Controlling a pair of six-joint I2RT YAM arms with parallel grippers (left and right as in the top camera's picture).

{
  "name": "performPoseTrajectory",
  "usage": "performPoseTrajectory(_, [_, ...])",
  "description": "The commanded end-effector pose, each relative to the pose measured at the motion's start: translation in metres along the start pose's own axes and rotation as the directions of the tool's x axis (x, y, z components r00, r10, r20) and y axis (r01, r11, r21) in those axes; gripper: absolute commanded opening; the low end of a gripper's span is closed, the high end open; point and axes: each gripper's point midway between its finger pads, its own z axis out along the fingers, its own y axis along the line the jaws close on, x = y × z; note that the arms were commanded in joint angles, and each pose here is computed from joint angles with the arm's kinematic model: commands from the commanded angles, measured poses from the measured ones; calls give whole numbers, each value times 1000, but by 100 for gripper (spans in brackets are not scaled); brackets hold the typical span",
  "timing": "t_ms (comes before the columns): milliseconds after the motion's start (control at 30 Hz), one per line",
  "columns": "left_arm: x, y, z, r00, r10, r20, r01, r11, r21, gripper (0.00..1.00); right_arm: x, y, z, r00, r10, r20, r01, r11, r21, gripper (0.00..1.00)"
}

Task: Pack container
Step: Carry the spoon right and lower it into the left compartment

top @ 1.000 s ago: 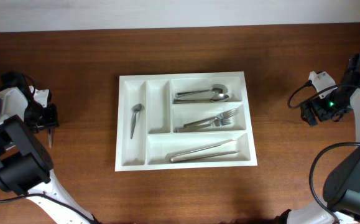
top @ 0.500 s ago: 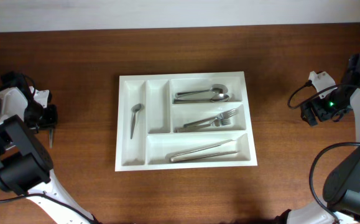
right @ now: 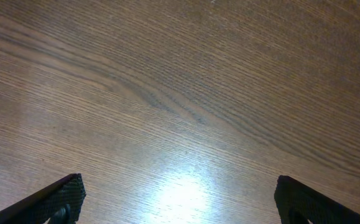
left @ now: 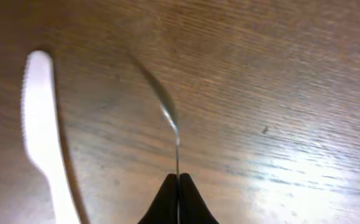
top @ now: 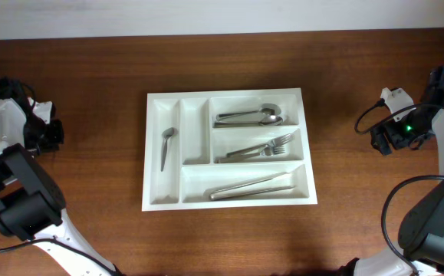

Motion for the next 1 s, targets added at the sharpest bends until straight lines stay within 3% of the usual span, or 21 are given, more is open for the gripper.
performPoseTrajectory(0, [-15, -3, -19, 999, 1, 32, -1, 1000, -7, 2, 0, 3, 2, 1000, -7, 6, 7, 1000, -17, 99])
performPoseTrajectory(200, [-37, -38, -59, 994, 57, 95, -63, 996, 65, 2, 0, 3, 2, 1000, -7, 6, 7, 1000, -17, 99])
performPoseTrajectory(467, [-49, -121, -96, 969, 193, 153, -218, 961, 169, 2, 0, 3, 2, 1000, -7, 6, 7, 1000, -17, 99])
performPoseTrajectory(733, [-8, -214, -104, 964, 266, 17, -261, 928, 267, 2, 0, 3, 2, 1000, -7, 6, 7, 1000, -17, 99])
performPoseTrajectory(867, [16, -258, -110, 940, 340, -20, -312, 883, 351, 2, 0, 3, 2, 1000, -7, 6, 7, 1000, -17, 99])
performPoseTrajectory(967, [29, -276, -111, 916, 398, -44, -361, 870, 335, 2, 0, 3, 2, 1000, -7, 6, 7, 1000, -17, 99])
